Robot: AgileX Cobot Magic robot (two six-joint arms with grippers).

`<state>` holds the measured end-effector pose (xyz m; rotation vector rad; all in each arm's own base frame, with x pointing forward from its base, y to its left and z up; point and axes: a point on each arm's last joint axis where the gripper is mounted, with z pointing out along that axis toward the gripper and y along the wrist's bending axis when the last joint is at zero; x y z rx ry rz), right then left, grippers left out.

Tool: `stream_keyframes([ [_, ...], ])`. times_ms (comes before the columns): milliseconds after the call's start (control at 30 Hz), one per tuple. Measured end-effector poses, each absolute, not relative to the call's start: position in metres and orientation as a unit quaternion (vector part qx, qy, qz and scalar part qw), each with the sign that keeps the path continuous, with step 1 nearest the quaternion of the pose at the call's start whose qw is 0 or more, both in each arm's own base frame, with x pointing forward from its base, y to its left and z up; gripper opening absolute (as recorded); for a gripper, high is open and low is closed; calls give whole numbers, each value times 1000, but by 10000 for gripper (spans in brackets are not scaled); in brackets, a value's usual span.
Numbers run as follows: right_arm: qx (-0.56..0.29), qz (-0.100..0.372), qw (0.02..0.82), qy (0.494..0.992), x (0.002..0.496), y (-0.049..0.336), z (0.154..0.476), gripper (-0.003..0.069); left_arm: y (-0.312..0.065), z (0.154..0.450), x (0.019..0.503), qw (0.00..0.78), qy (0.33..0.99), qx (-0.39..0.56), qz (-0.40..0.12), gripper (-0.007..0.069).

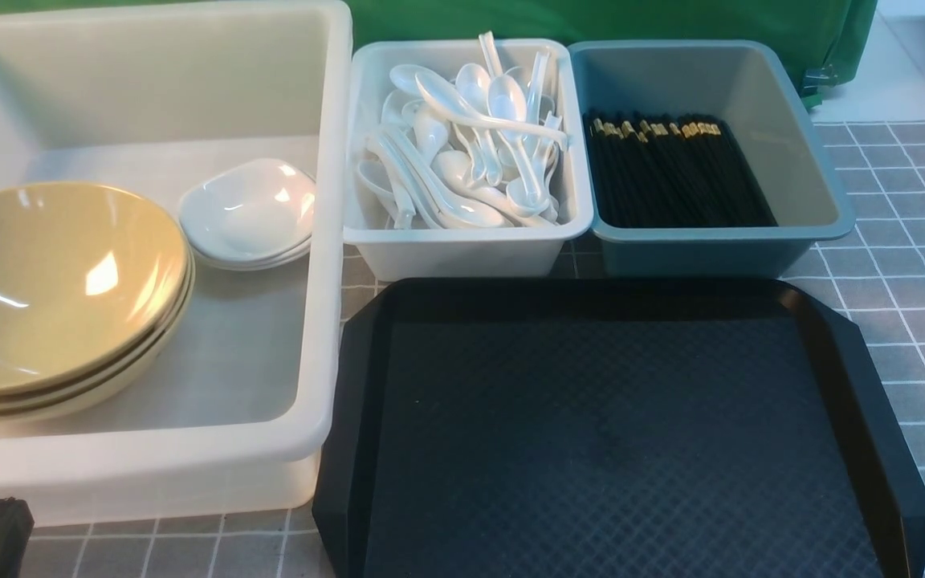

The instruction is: On grey table put chopsticks spoon bowls plates into blue grey white boxes.

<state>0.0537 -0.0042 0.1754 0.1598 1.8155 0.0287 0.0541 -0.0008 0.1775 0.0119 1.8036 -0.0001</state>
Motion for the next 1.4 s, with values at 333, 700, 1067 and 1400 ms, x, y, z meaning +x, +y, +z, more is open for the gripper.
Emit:
stream_keyframes([
  [333, 69, 12, 613, 787, 54, -4, 175, 70, -1, 178, 54, 620, 784, 5, 0, -11],
  [700, 69, 12, 613, 787, 54, -4, 175, 81, -1, 178, 54, 620, 784, 5, 0, -11],
  [1067, 69, 12, 613, 787, 54, -4, 175, 93, -1, 178, 54, 620, 784, 5, 0, -11],
  [1400, 69, 12, 613, 787, 54, -4, 175, 99, -1, 178, 54, 620, 784, 5, 0, -11],
])
